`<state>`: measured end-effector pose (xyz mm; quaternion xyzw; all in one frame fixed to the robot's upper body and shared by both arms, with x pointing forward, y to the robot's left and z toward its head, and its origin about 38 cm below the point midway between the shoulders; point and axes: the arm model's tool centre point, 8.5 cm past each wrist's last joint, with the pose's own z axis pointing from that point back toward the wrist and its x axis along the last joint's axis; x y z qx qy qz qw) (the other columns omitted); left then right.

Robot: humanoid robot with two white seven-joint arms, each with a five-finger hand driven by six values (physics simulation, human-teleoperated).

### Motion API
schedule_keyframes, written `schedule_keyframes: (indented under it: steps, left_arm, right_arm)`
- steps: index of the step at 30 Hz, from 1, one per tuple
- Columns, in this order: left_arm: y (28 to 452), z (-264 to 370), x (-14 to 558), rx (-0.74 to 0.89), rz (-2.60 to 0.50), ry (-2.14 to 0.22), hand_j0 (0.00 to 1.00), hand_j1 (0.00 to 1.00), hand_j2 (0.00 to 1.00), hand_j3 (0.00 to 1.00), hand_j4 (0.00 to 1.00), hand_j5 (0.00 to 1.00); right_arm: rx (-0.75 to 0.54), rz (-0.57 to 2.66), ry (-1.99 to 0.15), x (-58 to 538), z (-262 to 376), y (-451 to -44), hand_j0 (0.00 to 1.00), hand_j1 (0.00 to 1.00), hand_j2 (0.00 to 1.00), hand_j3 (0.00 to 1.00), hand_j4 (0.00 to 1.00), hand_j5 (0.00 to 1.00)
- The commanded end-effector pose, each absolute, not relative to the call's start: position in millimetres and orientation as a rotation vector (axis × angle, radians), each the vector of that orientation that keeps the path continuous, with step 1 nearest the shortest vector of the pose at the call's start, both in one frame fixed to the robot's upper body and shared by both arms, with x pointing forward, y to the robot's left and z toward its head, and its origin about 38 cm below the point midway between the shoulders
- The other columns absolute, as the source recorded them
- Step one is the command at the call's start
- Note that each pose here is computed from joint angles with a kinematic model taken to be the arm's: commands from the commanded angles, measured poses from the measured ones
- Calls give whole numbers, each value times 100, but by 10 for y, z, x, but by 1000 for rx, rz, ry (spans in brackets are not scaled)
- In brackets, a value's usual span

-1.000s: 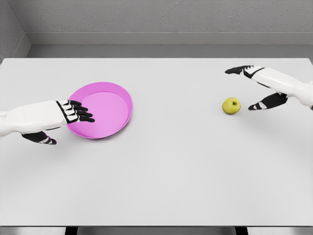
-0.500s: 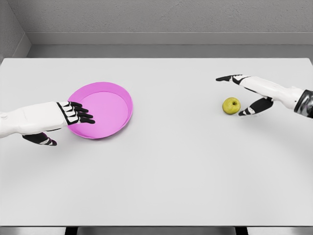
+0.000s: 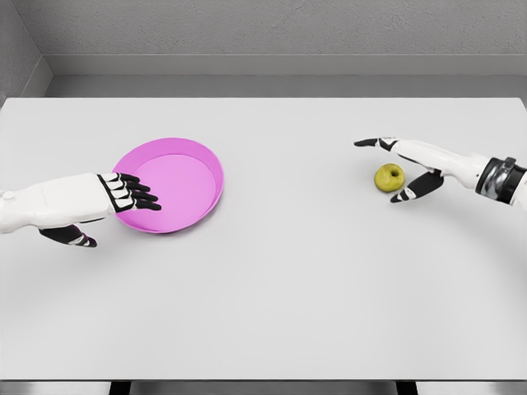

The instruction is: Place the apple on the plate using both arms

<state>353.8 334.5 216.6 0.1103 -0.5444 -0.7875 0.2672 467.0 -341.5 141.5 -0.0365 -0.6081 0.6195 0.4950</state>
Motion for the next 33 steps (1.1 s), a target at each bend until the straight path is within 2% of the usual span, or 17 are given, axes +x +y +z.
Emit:
schedule_keyframes:
  steps: [1,28,33]
  left_arm:
    - [3346,2165,3536,293,-2119,-1470,100,100,100,100,100,100]
    - [3330,2142,3535,282,-2133,-1454,100,100,100,100,100,100]
    - [3330,2141,3534,282,-2134,-1452,100,100,100,100,100,100]
  right_arm:
    - [-87,1481,-1459,4671,1366,-3464,100,100,100,100,100,100]
    - [-134,1497,-1383,4756,1288,-3562,100,100,100,100,100,100]
    - [-134,1498,-1387,4762,1296,-3551,90,90,90,90,90,90]
